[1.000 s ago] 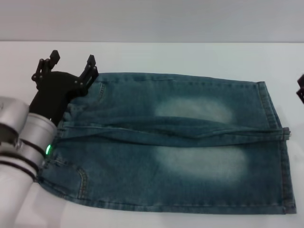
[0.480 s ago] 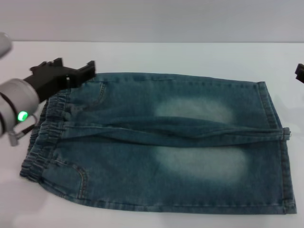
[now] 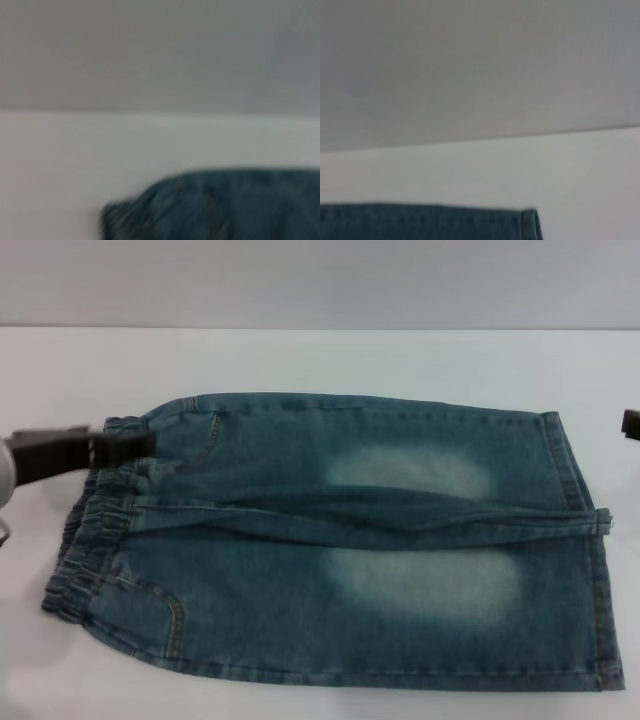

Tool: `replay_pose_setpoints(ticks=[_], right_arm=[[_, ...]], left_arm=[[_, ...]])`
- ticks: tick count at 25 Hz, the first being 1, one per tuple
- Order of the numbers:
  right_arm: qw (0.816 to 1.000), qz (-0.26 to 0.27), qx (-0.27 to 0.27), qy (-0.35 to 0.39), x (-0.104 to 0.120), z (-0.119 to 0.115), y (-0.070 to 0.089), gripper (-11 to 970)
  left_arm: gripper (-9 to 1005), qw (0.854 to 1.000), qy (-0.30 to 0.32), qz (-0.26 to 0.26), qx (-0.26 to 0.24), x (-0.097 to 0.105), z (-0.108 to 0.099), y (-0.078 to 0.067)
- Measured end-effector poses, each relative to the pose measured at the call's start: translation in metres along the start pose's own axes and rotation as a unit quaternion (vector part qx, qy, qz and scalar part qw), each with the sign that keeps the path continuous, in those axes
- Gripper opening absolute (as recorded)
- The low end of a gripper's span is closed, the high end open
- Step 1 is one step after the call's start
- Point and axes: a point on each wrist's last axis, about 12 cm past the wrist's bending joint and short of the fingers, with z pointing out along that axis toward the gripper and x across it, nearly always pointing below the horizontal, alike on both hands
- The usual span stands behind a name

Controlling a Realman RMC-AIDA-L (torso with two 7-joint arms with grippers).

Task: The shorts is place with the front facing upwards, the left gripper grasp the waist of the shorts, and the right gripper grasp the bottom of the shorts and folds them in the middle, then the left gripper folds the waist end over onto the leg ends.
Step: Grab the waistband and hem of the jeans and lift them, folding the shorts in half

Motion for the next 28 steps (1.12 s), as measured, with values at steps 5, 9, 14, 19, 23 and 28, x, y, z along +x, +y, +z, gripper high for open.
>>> replay_pose_setpoints(ticks=[5, 9, 14, 19, 23, 28], right_arm=[[0.999, 0.013, -0.001, 0.033, 0.006, -0.003, -0.002, 776], [0.998, 0.029, -0.004, 0.057, 0.011, -0.004, -0.002, 776], [0.996, 0.043, 0.001, 0.080, 0.018, -0.007, -0.007, 776], [0.996, 0.047, 0.003, 0.078, 0.018, -0.007, -0.008, 776], [0.996, 0.043, 0.004, 0.074, 0.016, -0.006, -0.008, 775], [0.997, 0.038, 0.002, 0.070, 0.013, -0.005, -0.007, 775]], left_arm=[[825, 0.996, 0.073, 0.015, -0.051, 0.005, -0.012, 0.002], [825, 0.994, 0.097, 0.011, -0.055, 0.008, -0.016, 0.002], [824, 0.991, 0.120, 0.005, -0.057, 0.013, -0.018, 0.004], [824, 0.981, 0.173, 0.003, -0.088, 0.019, -0.019, 0.006], [823, 0.977, 0.186, -0.002, -0.101, 0.022, -0.018, 0.007], [823, 0.975, 0.197, -0.010, -0.098, 0.027, -0.014, 0.005]])
